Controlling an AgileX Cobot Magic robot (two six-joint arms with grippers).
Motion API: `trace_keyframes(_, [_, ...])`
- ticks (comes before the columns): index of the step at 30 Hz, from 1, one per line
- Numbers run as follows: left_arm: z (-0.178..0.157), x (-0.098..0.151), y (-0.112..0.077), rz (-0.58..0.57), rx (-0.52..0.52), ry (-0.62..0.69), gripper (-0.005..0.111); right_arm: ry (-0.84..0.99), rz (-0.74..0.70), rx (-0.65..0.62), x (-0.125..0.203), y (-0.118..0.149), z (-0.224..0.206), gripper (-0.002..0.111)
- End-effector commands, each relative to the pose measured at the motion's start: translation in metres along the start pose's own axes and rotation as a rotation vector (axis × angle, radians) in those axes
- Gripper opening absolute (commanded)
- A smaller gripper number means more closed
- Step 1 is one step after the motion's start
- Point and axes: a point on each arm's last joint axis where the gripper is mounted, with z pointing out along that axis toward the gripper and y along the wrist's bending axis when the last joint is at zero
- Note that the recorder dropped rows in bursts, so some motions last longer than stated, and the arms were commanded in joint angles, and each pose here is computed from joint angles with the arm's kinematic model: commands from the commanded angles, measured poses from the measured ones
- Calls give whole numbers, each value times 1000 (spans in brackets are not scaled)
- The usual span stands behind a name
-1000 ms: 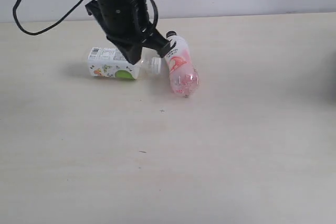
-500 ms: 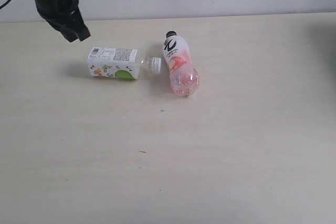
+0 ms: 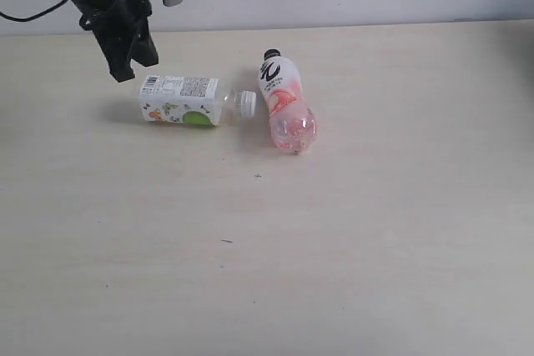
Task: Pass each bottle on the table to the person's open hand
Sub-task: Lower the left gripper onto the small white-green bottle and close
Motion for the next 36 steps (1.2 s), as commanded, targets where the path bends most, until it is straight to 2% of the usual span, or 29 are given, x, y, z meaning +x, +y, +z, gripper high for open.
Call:
trace_keyframes(1, [0,-11,-8,166,79,-132,0,-8,-2,6,1,0,0,0])
trace_keyframes(7, [12,-9,-1,143,15,-113,1,-8,-2,6,1,0,0,0])
trace_keyframes(9, [15,-8,1,142,3,-111,6,-8,-2,6,1,0,0,0])
trace_keyframes(12, [20,-7,1,140,-1,-107,27,-8,-2,6,1,0,0,0])
trace_keyframes(17, [26,-6,2,136,-3,-106,86,-8,-2,6,1,0,0,0])
trace_keyframes(19, [26,-8,4,107,-22,-120,101,-8,-2,6,1,0,0,0])
trace_keyframes(20, [26,-8,4,85,-26,-123,105,-8,-2,6,1,0,0,0])
trace_keyframes(30, [28,-5,3,97,-6,-99,105,-8,-2,6,1,0,0,0])
trace_keyframes(36, [44,1,0,115,23,-55,105,-8,-2,6,1,0,0,0])
